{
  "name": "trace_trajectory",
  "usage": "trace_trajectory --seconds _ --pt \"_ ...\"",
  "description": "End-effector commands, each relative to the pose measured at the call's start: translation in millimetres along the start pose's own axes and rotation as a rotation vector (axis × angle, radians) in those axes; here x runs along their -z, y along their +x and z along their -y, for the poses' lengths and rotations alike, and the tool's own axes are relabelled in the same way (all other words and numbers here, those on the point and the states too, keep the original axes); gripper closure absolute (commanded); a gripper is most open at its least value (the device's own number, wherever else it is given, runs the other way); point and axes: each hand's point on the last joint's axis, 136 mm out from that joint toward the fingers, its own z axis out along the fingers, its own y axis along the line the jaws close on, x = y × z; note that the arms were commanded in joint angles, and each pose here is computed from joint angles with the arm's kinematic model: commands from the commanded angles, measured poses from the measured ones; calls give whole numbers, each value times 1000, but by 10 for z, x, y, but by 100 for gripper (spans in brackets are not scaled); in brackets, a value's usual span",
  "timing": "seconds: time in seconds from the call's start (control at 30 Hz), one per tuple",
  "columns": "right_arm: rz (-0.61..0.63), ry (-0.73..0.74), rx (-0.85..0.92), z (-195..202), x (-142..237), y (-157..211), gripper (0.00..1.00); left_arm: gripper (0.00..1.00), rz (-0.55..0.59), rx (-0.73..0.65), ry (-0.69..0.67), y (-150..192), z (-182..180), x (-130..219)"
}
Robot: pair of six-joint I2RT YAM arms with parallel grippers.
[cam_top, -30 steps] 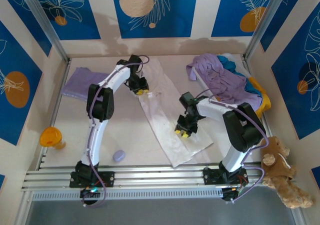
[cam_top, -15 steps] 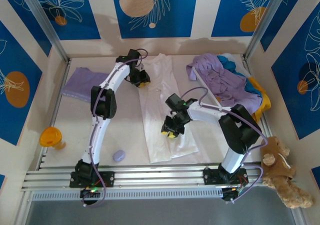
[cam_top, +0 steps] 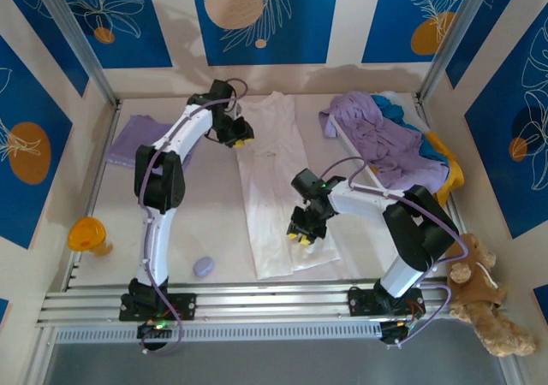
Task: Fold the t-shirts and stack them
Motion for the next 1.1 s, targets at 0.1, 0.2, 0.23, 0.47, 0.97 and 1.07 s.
trace_trajectory --seconds 0.1,0.2,0.23,0.47,0.97,1.07 --pt "-89 10 -71 109 -151 182 69 67 -45 44 -31 189 -186 -289" --pt "-104 19 -72 125 -188 264 69 67 -59 51 -51 206 -270 -394" --pt "-110 19 -77 134 -203 287 69 67 -62 50 -61 210 -307 -438" --pt "-194 -57 -82 -118 -255 452 69 67 -78 34 -109 75 -493 -591" --pt "22 -12 70 247 600 618 59 65 29 -143 -60 261 24 502" --pt "66 35 49 599 666 680 52 64 19 -162 -61 695 24 692"
